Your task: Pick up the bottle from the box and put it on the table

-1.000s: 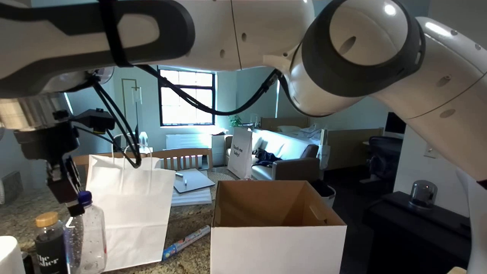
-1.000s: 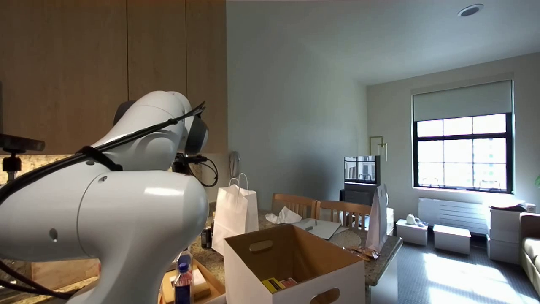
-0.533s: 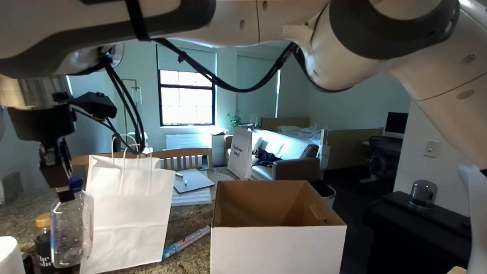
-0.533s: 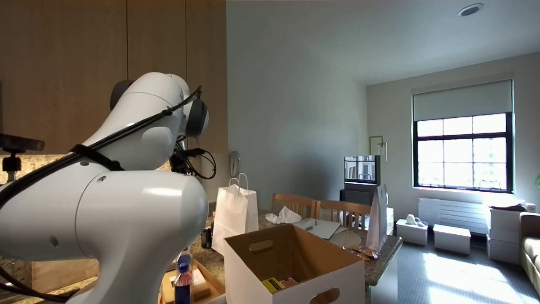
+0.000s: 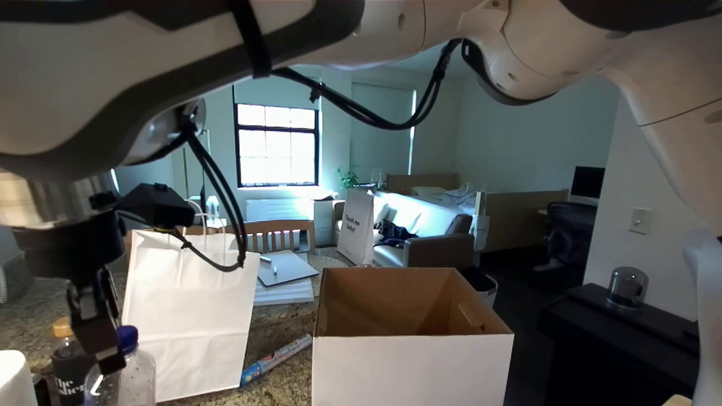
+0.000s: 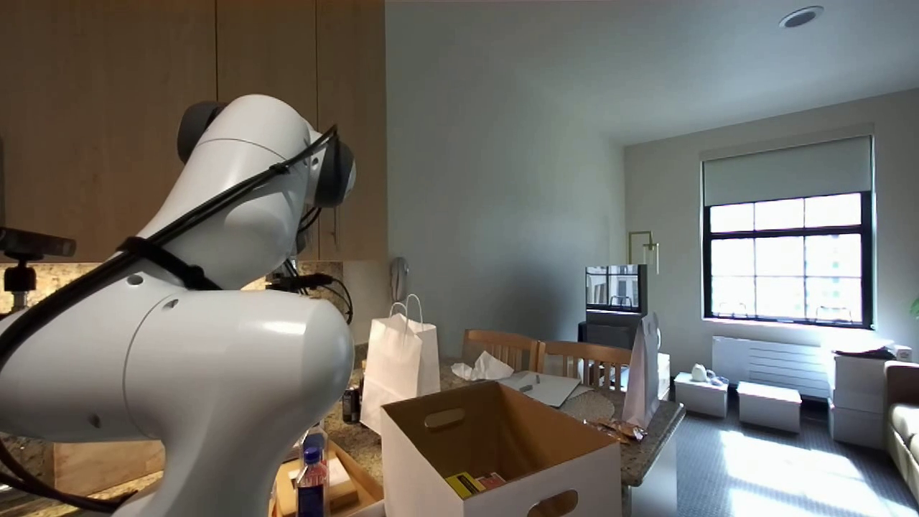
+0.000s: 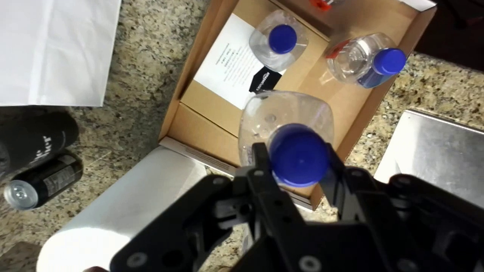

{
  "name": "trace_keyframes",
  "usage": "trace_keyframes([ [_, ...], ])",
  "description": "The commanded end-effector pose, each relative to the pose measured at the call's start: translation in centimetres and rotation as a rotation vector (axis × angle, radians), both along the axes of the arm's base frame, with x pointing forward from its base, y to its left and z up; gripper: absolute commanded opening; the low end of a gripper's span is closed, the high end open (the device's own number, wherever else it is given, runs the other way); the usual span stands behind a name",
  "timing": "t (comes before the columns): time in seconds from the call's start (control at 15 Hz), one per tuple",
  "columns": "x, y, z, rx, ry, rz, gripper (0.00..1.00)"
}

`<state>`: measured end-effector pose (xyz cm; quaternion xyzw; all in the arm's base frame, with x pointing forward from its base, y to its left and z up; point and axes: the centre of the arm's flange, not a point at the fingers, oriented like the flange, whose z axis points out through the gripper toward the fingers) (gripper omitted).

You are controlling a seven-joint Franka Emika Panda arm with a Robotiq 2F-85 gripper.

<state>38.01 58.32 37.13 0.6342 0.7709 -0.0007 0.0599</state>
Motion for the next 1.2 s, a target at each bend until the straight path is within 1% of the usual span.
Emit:
trace_keyframes([
  [0.0, -6.2, -5.0, -3.1, 0.039, 0.003, 0.030, 0.15],
  [0.2, -9.0, -4.3, -6.0, 0.023, 0.018, 0.058, 0.15],
  [0.33, -9.7, -3.3, -8.4, 0.010, 0.029, 0.027, 0.15],
  [0.47, -9.5, -1.6, -10.6, 0.003, 0.067, -0.009, 0.15],
  [0.6, -9.1, 0.1, -12.0, -0.007, 0.081, -0.030, 0.15],
  [0.93, -7.4, 3.8, -14.4, 0.008, 0.053, -0.149, 0.15],
  [1.13, -7.0, 5.2, -16.4, -0.011, 0.039, -0.211, 0.15],
])
